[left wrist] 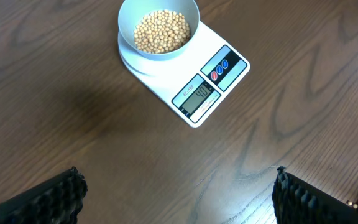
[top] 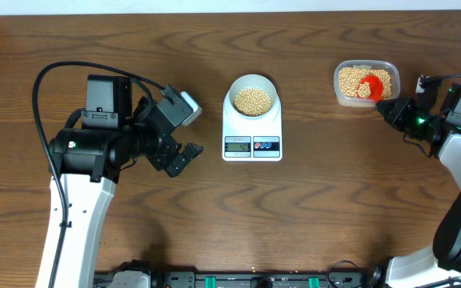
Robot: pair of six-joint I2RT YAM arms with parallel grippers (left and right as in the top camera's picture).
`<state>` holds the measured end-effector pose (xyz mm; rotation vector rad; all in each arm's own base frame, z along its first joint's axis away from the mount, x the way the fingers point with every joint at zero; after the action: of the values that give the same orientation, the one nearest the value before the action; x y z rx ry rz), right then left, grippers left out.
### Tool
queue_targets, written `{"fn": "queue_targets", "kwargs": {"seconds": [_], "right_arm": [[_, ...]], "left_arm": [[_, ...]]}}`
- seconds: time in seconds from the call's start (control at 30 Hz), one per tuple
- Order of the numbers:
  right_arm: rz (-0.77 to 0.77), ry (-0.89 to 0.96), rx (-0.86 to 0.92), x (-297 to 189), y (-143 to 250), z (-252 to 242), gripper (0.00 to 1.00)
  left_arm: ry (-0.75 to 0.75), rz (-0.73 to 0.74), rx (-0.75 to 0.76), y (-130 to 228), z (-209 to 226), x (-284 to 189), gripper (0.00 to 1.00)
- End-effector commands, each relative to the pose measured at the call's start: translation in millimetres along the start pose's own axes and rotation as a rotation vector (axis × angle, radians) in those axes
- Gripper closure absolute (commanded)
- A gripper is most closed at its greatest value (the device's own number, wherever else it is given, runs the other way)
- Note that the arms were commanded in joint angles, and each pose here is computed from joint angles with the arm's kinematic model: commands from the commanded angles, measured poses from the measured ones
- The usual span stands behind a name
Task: Scoop item into bowl and weigh 50g on scale
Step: 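Dip the scoop into the soybean tub with the right gripper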
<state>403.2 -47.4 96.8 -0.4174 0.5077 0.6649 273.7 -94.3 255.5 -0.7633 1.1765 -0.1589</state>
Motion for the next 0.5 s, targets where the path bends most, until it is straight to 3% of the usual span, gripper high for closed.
{"fn": "queue_targets", "kwargs": {"seconds": [0.0,0.47], "right_arm": [[0.055,-0.096,0.04,-3,3,6,0.99],[0.132,-0.374,0.035,-28,-2,42,0.99]], "left_arm": [[-0.008,-0.023,0.016,-6,1,-6,0.02],[-0.008,-0.023,0.016,-6,1,-6,0.02]]}}
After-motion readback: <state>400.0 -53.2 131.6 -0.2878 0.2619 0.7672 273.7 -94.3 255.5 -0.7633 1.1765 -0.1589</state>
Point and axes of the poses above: each gripper's point midway between its finger pads, its own x axis out along the fingers, its own z axis along the line the jaws close on, y = z × x, the point moved 2 cm from there along -x, back along the fingers, and after that the axes turned 15 degrees about x, right-handed, at the moved point
